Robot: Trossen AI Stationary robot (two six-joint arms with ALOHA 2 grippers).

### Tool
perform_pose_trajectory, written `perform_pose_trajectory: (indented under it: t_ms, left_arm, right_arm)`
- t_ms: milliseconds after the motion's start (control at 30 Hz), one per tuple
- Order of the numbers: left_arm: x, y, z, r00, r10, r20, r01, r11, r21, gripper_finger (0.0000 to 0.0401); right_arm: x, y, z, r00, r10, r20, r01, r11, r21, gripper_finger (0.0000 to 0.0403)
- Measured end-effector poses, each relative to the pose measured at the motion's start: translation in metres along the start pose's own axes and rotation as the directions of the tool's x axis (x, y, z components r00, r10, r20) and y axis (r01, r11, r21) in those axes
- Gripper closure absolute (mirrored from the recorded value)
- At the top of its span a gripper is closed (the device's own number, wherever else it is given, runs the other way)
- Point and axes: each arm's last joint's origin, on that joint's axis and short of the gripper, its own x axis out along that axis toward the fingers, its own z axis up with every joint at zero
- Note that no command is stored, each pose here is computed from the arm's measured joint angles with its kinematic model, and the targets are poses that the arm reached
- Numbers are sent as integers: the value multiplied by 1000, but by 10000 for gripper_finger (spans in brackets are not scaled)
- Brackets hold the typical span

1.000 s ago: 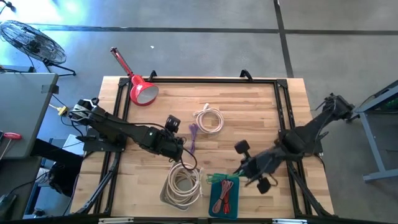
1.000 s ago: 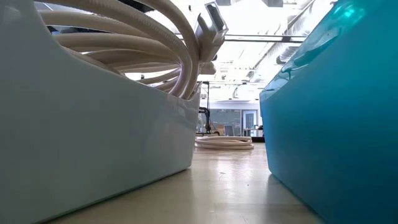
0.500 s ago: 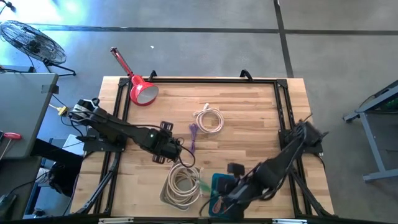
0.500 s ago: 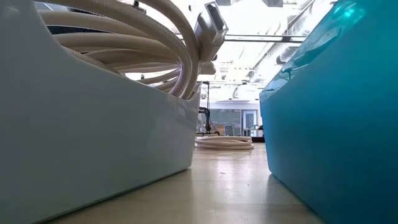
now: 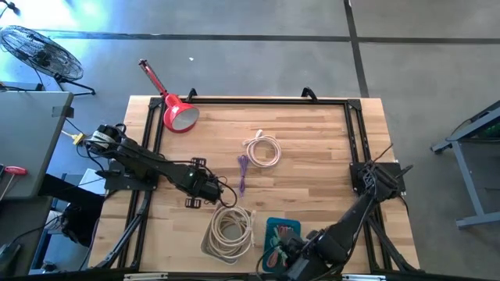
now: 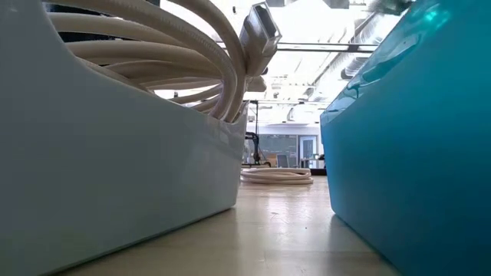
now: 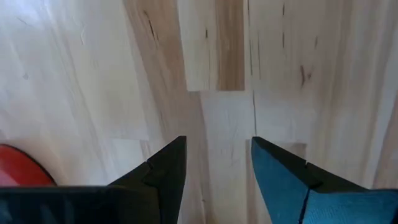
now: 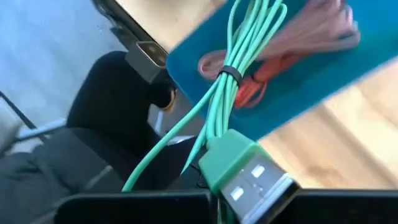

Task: Pick & Place USB Port
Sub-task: Put the green USB cable into the blue bin

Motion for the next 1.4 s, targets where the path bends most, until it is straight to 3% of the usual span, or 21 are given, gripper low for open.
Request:
perform_pose_trajectory:
  t_ms: [267, 400, 767, 1133, 1400]
  left_arm:
    - [2, 2, 2, 996, 81, 41, -83, 994, 64, 228]
    - [2, 2, 3, 992, 107, 60, -114, 986, 125, 228]
    - [2, 4, 2, 986, 152, 62, -160, 976, 148, 228]
    - [2, 3, 2, 988, 142, 59, -149, 977, 149, 228]
    - [2, 2, 2, 993, 110, 51, -117, 982, 147, 228]
  right_arm:
    - [2, 0, 26, 1000, -8, -17, 10, 991, 132, 403]
    - [10, -3, 42, 997, -54, -53, 62, 984, 170, 403]
    - [55, -6, 68, 968, -157, -198, 187, 972, 141, 403]
    - [67, -2, 91, 976, -93, -195, 109, 991, 75, 403]
    - [75, 2, 92, 970, -57, -236, 69, 997, 44, 403]
